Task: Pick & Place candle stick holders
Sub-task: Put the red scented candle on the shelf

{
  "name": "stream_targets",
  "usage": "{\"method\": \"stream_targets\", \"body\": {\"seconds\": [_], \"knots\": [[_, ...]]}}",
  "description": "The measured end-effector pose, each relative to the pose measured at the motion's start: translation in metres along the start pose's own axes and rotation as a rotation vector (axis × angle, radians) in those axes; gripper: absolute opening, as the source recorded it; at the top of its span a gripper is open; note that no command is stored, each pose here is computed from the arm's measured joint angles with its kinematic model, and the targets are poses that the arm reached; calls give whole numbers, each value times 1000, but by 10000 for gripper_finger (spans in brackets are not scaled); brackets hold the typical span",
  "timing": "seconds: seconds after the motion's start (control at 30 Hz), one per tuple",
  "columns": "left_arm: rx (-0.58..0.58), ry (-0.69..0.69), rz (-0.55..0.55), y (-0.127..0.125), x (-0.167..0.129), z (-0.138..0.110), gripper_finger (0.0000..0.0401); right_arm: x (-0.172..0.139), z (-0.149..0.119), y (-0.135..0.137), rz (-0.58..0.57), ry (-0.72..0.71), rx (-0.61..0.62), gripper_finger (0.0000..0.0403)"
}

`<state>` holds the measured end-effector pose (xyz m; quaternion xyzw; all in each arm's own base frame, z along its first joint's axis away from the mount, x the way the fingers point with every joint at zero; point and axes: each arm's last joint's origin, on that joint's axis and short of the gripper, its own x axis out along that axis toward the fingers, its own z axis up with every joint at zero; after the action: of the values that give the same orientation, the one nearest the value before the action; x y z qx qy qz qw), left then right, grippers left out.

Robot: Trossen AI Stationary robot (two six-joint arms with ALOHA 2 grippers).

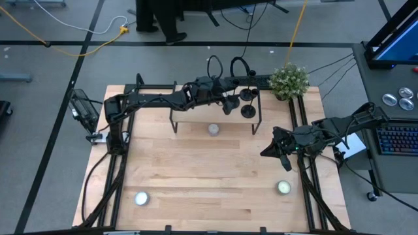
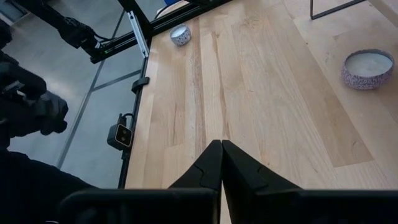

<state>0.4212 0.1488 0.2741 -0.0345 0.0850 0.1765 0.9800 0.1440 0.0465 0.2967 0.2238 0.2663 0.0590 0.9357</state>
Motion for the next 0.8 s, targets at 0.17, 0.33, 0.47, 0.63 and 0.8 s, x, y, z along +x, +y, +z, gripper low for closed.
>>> {"method": "stream_targets", "body": {"seconds": [0.17,0.33,0.47,0.63,0.8], "knots": [[74,76,95,2,-18,12,219,0,0,0,0,0,-2,0],[83,218,142,4,-44,22,223,0,0,0,0,1,-2,0],[41,351,144,-1,-68,26,223,0,0,0,-1,0,-8,0],[-12,500,122,-19,-101,29,223,0,0,0,-3,-1,-34,0],[-73,643,96,-45,-135,29,223,0,0,0,-3,-1,-34,0]]}}
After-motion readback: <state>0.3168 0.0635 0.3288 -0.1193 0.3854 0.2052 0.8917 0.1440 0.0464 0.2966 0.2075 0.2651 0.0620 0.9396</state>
